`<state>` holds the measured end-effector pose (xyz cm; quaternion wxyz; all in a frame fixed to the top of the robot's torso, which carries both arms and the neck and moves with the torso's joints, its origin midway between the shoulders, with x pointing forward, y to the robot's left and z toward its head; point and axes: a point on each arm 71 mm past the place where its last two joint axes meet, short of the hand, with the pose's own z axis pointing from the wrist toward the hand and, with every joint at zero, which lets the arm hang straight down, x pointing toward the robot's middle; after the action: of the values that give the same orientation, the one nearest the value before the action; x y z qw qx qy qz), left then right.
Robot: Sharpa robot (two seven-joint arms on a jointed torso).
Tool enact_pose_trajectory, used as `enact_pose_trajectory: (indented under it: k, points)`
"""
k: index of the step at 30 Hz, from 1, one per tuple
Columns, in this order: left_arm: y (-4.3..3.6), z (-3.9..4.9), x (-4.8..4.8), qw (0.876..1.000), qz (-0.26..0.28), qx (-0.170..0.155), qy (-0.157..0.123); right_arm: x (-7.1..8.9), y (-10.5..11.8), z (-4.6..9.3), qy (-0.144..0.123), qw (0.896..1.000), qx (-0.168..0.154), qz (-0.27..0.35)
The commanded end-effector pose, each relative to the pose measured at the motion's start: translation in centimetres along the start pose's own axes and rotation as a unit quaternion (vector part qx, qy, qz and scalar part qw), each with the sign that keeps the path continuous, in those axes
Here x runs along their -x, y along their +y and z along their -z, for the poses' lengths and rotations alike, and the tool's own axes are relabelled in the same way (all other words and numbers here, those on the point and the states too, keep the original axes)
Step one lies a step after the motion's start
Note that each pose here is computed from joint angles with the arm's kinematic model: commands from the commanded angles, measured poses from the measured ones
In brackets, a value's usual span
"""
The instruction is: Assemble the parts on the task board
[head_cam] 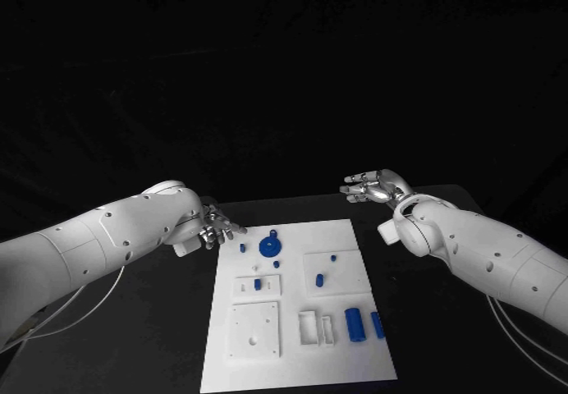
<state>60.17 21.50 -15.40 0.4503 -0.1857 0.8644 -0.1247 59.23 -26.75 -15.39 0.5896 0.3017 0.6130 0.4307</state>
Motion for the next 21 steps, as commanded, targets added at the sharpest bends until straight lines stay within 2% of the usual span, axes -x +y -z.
enact_pose_trajectory:
  k: [1, 11, 21]
  points:
    - [-0.04, -0.52, -0.48, 1.0, -0.016, -0.006, 0.018, 0.0, 0.2, 0.1, 0.0, 1.0, 0.008, -0.001]
    - [0.62, -1.6, -1.03, 0.999, -0.021, 0.005, 0.027, 0.0, 0.7, 0.3, 0.001, 1.0, 0.013, -0.001]
    - [0.7, -2.24, -2.06, 0.999, -0.016, -0.003, 0.044, 0.0, 0.9, 0.3, 0.002, 1.0, 0.016, -0.001]
